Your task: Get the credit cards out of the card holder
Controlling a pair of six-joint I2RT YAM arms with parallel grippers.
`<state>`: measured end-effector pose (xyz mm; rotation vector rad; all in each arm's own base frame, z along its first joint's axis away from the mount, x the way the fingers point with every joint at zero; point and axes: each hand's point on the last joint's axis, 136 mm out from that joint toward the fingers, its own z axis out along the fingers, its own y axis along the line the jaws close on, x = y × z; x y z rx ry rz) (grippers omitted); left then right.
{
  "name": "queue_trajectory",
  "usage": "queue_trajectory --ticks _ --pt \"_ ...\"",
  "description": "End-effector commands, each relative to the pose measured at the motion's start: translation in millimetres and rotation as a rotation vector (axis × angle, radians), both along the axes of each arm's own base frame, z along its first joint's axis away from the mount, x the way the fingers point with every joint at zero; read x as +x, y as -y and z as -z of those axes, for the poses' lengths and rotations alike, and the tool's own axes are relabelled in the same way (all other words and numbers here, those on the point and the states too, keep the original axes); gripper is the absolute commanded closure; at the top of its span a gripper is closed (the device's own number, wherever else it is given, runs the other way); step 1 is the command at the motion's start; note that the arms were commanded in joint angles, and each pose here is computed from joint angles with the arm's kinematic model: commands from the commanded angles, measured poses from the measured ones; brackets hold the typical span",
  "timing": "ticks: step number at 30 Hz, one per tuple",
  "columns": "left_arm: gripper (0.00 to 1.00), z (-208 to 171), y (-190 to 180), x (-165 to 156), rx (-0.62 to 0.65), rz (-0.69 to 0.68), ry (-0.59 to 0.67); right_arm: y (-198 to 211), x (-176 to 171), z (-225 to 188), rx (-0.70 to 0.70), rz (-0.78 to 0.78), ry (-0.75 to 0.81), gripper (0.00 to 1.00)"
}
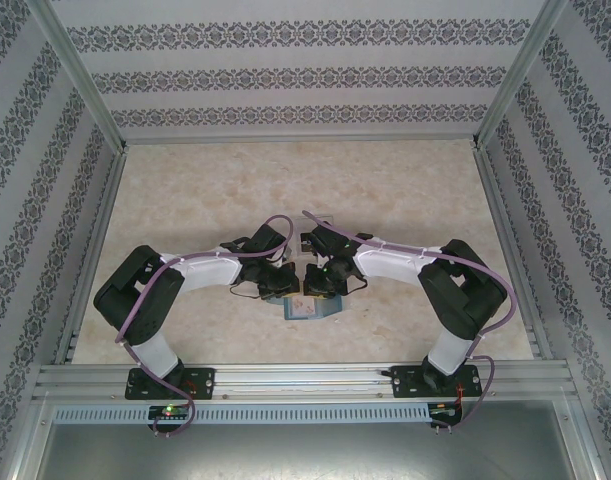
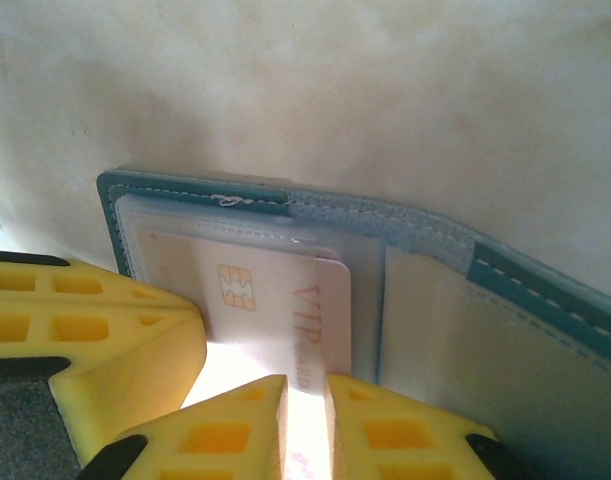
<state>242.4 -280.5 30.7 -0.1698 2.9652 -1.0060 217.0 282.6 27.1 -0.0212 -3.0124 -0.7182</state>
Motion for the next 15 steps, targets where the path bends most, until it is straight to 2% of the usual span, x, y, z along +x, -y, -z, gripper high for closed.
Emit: queue_trajectory --ticks 1,7,15 --pt "1.00 6 2 -5 0.012 0.023 0.001 10 1 9 -0.049 0.000 -0.007 0.78" --pt "1.00 6 1 -5 0.014 0.023 -0.002 15 1 6 -0.081 -0.005 0.008 0.71" --pt "1.00 4 2 -4 0.017 0.028 0.002 18 3 -3 -0.096 -0.007 0.027 0.67"
